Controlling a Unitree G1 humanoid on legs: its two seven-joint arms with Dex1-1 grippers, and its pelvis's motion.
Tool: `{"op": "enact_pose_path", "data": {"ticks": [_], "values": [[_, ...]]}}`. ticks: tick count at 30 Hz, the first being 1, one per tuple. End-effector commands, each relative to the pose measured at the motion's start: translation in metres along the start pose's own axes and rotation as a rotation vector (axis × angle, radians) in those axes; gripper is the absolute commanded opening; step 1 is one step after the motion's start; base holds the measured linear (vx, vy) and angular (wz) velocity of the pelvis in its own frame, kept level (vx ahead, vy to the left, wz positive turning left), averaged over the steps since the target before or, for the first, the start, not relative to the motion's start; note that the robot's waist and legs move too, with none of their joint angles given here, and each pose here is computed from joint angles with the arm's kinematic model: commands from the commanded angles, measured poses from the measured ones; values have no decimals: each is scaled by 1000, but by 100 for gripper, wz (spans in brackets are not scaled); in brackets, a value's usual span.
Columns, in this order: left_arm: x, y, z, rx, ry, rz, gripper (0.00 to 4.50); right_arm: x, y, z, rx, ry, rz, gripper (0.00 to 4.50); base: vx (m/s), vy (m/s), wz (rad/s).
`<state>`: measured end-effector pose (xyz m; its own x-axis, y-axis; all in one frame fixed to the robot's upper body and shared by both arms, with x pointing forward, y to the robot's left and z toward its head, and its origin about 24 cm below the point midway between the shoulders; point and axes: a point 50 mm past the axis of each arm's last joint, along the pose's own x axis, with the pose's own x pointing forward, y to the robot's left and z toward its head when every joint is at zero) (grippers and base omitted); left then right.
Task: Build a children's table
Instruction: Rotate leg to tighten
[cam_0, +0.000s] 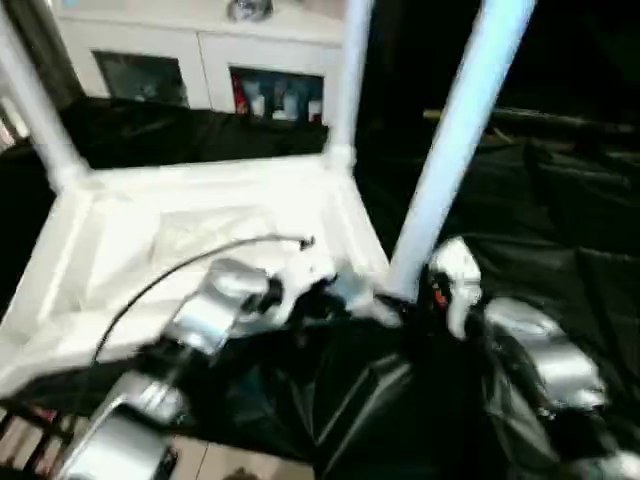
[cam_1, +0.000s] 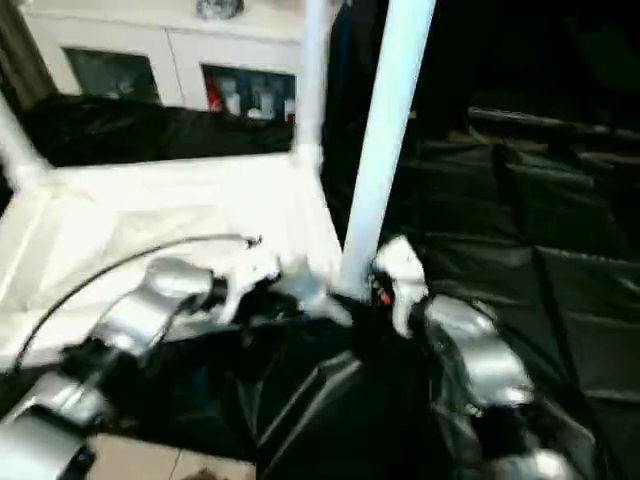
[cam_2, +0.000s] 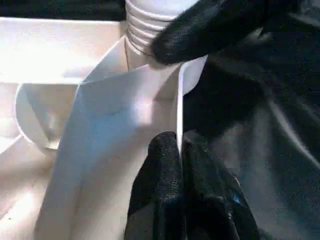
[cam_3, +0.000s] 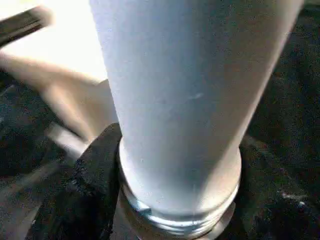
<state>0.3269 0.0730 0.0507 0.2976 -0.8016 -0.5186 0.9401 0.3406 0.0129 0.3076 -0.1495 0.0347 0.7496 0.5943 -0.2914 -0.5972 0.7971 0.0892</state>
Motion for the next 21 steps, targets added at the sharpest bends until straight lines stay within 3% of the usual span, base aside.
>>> {"op": "enact_pose_path", "data": {"ticks": [1,3,7,9,11,14,16,21], "values": [[9,3,26,-9,-106,66,0,12,8,-10,52,40,-56,272,0,0,0],[22,3,35,-37,-114,129,0,28,17,-8,90,25,-130,272,0,0,0],[33,-1,41,-15,-116,144,0,42,31,-3,82,6,-116,272,0,0,0],[36,-3,42,-5,-118,130,0,46,36,0,119,-16,-101,328,0,0,0],[38,-5,43,0,-124,111,0,48,37,3,134,-32,-78,342,0,0,0],[36,-6,41,21,-127,79,0,46,34,5,83,-30,-62,379,0,0,0],[33,-6,38,36,-118,63,0,41,29,7,45,-32,-53,379,0,0,0],[17,-4,32,80,-119,-4,0,11,13,9,-40,-31,115,379,0,0,0]]}}
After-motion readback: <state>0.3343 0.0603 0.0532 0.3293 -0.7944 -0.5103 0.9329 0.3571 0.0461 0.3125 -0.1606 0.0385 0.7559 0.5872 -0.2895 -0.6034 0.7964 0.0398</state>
